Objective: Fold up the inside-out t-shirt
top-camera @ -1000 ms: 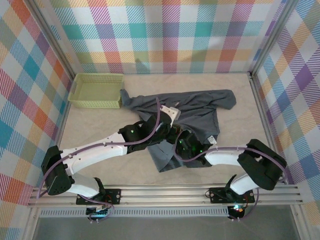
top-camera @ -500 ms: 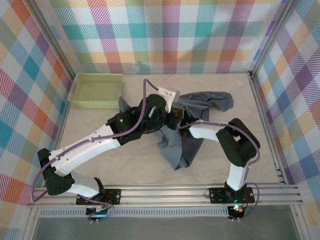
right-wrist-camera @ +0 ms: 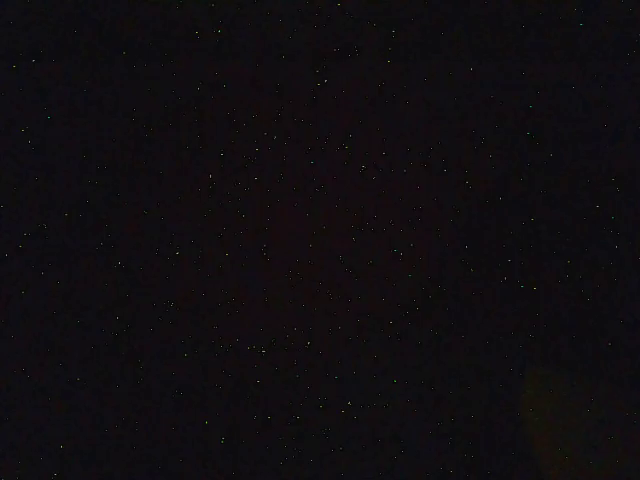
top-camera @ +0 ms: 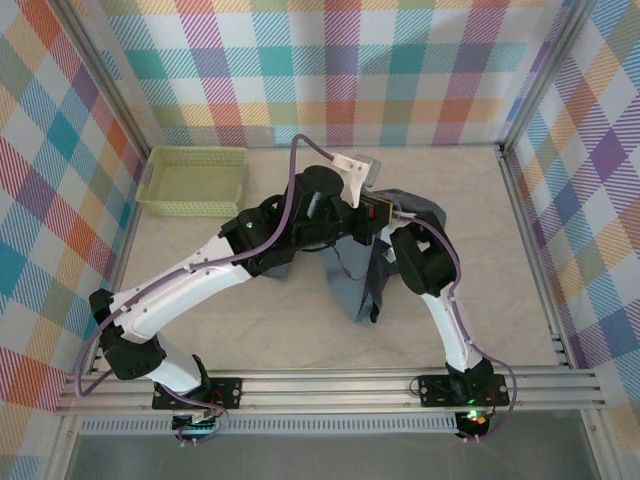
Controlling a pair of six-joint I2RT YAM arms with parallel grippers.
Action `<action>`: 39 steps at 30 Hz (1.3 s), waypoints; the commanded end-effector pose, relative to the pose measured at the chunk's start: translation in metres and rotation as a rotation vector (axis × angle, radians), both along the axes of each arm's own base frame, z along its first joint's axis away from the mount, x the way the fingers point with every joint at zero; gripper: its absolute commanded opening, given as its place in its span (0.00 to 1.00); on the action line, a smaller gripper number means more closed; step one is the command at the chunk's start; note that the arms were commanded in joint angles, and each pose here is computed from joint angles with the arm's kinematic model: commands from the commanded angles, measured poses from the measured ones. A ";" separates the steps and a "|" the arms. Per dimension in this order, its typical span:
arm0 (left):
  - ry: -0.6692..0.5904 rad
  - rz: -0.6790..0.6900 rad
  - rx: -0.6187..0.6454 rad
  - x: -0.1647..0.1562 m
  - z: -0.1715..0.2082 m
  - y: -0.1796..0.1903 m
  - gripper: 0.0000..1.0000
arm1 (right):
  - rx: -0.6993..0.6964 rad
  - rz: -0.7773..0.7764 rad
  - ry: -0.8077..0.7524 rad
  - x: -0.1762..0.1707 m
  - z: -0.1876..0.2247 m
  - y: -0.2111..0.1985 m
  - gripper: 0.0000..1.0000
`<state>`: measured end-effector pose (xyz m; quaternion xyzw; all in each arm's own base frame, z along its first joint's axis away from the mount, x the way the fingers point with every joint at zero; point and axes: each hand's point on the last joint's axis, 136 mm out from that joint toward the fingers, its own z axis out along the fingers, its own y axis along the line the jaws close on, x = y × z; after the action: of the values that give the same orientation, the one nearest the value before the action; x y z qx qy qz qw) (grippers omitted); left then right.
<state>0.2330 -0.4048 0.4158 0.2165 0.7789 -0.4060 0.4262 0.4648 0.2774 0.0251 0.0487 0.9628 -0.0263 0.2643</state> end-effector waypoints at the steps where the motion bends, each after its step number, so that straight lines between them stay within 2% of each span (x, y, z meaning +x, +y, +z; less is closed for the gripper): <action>1: -0.028 -0.068 -0.099 -0.016 0.040 -0.005 0.06 | -0.199 -0.034 0.272 -0.044 -0.046 -0.034 0.99; 4: -0.038 -0.059 -0.106 -0.015 0.049 -0.003 0.06 | -0.203 -0.018 0.279 -0.041 -0.047 -0.028 1.00; 8: -0.069 0.016 -0.085 -0.005 0.055 0.009 0.06 | -0.190 0.004 0.314 -0.040 -0.052 -0.022 0.87; 11: -0.082 0.115 -0.041 0.009 0.050 0.026 0.06 | -0.188 0.018 0.318 -0.042 -0.054 -0.022 0.72; 13: -0.081 0.193 -0.012 0.023 0.046 0.043 0.05 | -0.180 0.024 0.316 -0.046 -0.056 -0.024 0.59; 15: -0.076 0.258 0.015 0.037 0.040 0.058 0.05 | -0.136 0.032 0.289 -0.048 -0.052 -0.022 0.33; 16: -0.070 0.298 0.033 0.045 0.035 0.068 0.05 | -0.107 0.044 0.275 -0.052 -0.052 -0.021 0.25; 18: -0.047 0.387 0.070 0.065 0.025 0.091 0.05 | -0.050 0.059 0.229 -0.056 -0.042 -0.019 0.12; 20: -0.008 0.465 0.098 0.087 0.012 0.113 0.06 | -0.002 0.099 0.177 -0.060 -0.028 -0.016 0.05; 22: 0.035 0.535 0.125 0.108 -0.002 0.135 0.05 | 0.029 0.134 0.127 -0.066 -0.013 -0.014 0.01; 25: 0.085 0.613 0.170 0.135 -0.023 0.160 0.05 | 0.091 0.223 0.056 -0.080 0.008 -0.001 0.00; 31: 0.218 0.764 0.265 0.183 -0.079 0.213 0.04 | 0.101 0.286 -0.066 -0.116 0.038 -0.003 0.00; 39: 0.435 0.925 0.500 0.211 -0.188 0.273 0.01 | 0.233 0.323 -0.256 -0.146 0.102 -0.023 0.00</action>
<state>0.4467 -0.1581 0.2660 -0.1137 0.9189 -0.0690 0.3714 0.3105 0.2494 0.0879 -0.0765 0.9420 0.0887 0.3147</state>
